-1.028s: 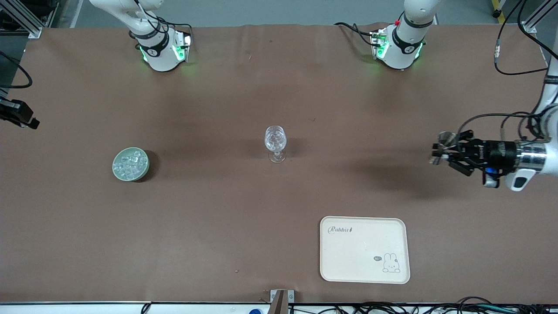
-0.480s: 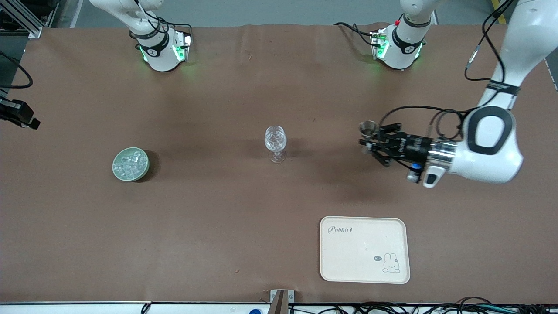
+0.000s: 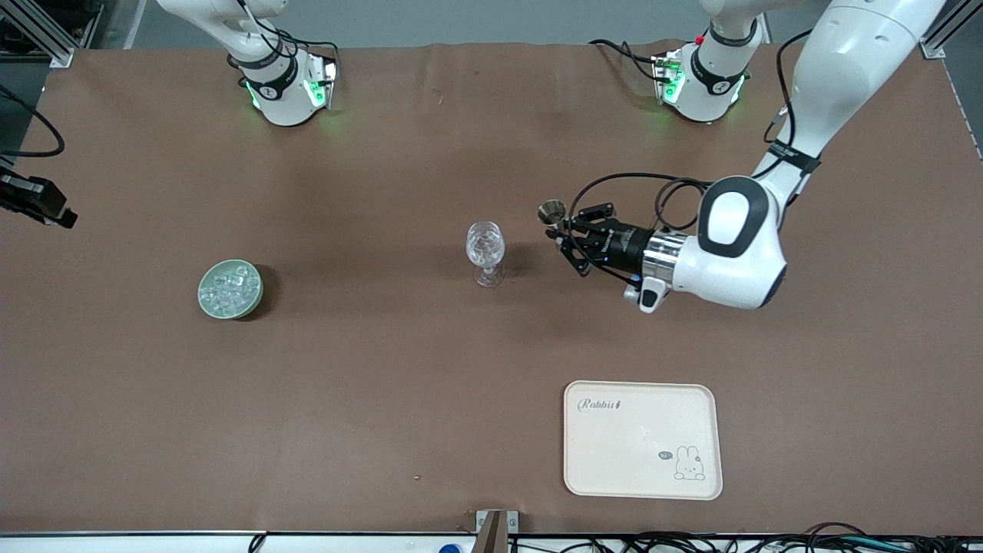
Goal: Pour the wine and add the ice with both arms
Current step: 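Carry the metal jigger with the left gripper to the wine glass, then tilt the jigger over the glass rim with the left gripper to pour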
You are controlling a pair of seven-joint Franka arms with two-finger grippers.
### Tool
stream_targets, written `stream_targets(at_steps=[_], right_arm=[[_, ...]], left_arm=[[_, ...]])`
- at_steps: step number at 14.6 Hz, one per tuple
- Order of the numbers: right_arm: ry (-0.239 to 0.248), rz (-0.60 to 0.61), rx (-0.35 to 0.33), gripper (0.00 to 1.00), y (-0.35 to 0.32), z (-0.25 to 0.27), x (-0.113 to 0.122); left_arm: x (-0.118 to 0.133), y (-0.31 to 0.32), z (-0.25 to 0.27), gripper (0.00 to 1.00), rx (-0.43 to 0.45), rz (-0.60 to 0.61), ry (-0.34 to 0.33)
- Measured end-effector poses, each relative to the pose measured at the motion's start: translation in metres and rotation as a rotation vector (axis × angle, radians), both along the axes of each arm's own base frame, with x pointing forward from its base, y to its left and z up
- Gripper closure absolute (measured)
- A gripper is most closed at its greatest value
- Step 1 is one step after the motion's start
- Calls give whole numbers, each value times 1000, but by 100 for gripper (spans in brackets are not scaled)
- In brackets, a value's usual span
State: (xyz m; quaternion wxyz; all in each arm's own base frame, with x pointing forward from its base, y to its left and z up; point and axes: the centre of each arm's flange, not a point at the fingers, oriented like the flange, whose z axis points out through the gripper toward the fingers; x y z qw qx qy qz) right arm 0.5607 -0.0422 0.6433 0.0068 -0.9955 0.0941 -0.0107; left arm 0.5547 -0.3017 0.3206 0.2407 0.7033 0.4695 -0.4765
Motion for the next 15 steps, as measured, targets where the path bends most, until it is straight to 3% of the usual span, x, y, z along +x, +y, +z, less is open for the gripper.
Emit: stream_targets(at_steps=[6, 10, 12, 15], right_arm=[[0, -1, 0, 73, 1, 0, 0], [0, -1, 1, 73, 1, 0, 0], [0, -1, 1, 73, 1, 0, 0], [0, -1, 1, 73, 2, 0, 0]], left_arm=[[-8, -38, -3, 79, 122, 98, 0], [-3, -37, 2, 79, 149, 144, -29], [-3, -37, 2, 79, 161, 137, -40], [-8, -47, 0, 79, 254, 126, -76]])
